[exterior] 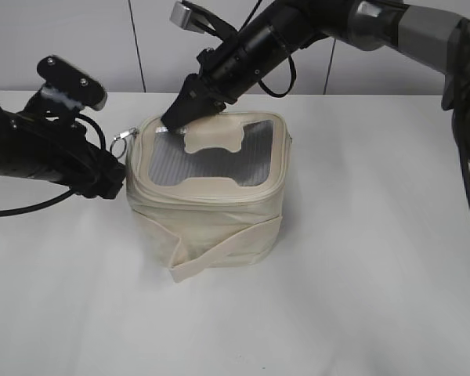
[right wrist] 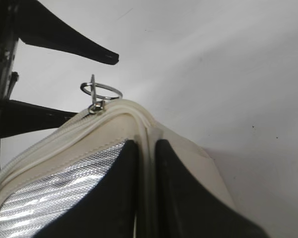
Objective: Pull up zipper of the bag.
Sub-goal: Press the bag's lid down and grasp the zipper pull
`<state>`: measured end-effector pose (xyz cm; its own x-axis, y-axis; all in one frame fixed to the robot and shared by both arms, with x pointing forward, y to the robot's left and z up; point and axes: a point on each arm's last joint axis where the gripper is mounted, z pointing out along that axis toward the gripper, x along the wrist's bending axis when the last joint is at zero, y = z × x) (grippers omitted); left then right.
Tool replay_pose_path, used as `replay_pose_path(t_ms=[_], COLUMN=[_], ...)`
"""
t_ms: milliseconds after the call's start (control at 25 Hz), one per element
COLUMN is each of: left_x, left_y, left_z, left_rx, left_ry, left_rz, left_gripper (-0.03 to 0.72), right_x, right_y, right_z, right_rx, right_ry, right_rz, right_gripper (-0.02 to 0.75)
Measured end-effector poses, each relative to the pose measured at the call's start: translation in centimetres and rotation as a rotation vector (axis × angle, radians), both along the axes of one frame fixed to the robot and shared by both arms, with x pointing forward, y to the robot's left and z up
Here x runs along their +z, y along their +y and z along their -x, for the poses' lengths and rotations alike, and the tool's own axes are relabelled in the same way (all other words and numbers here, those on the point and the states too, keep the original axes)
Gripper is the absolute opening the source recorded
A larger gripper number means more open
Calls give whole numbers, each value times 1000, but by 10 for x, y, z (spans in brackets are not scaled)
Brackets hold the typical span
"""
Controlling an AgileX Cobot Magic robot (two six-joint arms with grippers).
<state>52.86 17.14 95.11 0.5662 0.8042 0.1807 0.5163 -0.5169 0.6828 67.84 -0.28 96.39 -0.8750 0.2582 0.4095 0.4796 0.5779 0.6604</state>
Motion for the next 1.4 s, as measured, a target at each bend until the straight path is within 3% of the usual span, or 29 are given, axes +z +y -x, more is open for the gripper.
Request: replay_pose_path(t_ms=[280, 520, 600, 680, 720, 800, 1400], left_x=[-7, 9, 12, 10, 7, 5, 25], left_y=[0, -6, -9, -13, -14, -14, -4], left_z=[-3, -15, -20, -23, -24, -24, 9], left_rx=[15, 5, -12, -38, -49, -62, -118], left_ry=[9, -43, -47, -30, -16, -1, 100], left_rz=[-5, 15, 17, 6, 2, -5, 43], left_gripper=[433, 414, 327, 125, 63, 7, -8], right_x=[0, 0, 0, 0, 0, 0, 0], right_y=[0, 0, 0, 0, 0, 0, 0], right_z=[0, 0, 0, 0, 0, 0, 0], right_rx=[-1, -2, -2, -2, -2, -3, -31], right_ry=[2, 2, 2, 2, 2, 3, 39], right_rz=[0, 1, 1, 1, 1, 1, 9], right_gripper=[83, 83, 83, 83, 83, 82, 73])
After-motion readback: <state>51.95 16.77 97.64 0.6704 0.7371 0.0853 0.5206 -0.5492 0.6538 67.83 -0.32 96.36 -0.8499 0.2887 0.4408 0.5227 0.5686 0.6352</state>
